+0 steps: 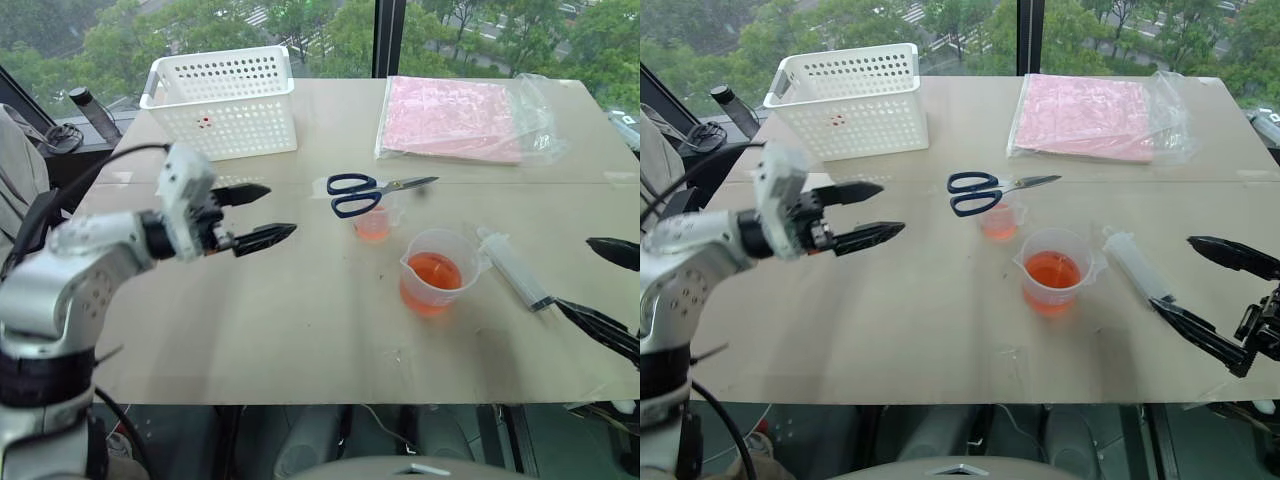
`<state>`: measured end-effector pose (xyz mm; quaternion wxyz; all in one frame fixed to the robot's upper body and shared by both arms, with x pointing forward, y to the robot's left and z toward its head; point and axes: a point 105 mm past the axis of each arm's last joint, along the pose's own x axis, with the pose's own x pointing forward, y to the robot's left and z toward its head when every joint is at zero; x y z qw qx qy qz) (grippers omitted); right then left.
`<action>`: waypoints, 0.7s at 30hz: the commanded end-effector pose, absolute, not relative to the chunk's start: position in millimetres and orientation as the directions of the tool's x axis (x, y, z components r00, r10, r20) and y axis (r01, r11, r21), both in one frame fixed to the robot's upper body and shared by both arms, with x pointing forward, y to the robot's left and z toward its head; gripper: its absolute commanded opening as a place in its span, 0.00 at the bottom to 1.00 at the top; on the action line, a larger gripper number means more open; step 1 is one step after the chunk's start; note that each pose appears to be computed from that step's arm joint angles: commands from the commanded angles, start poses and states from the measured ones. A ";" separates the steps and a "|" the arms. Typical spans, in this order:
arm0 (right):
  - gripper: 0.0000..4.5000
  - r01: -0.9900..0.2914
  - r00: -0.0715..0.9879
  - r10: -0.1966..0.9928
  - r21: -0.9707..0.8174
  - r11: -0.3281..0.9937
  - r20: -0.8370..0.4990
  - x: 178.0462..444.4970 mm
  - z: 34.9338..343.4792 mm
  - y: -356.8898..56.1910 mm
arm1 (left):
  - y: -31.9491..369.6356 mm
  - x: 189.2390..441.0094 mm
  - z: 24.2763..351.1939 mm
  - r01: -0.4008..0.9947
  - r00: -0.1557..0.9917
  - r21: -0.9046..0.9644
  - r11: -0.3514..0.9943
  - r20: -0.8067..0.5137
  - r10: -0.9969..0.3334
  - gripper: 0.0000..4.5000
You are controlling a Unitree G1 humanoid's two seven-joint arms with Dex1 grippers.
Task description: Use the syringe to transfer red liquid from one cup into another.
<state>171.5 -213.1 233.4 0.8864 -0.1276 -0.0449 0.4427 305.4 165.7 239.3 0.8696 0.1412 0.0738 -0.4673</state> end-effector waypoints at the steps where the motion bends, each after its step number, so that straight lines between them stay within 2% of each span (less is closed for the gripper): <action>1: 1.00 -0.788 0.572 0.820 -0.282 0.548 -0.004 166.5 247.4 -201.7 | 151.9 327.5 248.2 0.848 0.521 0.109 0.518 -0.348 -0.780 0.99; 7: 1.00 -0.759 0.598 0.801 -0.300 0.578 0.032 166.9 251.8 -192.8 | 117.7 358.5 255.4 0.921 0.378 0.125 0.369 -0.507 -0.774 0.99; 12: 1.00 -0.752 0.606 0.794 -0.299 0.588 0.037 162.4 251.2 -189.0 | 113.5 377.8 255.7 0.937 0.346 0.171 0.305 -0.581 -0.737 0.99; 13: 1.00 -0.749 0.609 0.792 -0.300 0.590 0.037 160.7 251.0 -188.6 | 112.3 381.2 256.3 0.939 0.342 0.193 0.283 -0.595 -0.727 0.93; 14: 1.00 -0.747 0.613 0.789 -0.300 0.594 0.036 159.0 250.4 -188.3 | 110.4 383.8 256.7 0.942 0.335 0.199 0.270 -0.605 -0.723 0.90; 21: 1.00 -0.733 0.634 0.772 -0.288 0.616 0.036 155.5 246.2 -187.4 | 105.4 389.1 252.8 0.960 0.279 0.214 0.182 -0.648 -0.709 0.90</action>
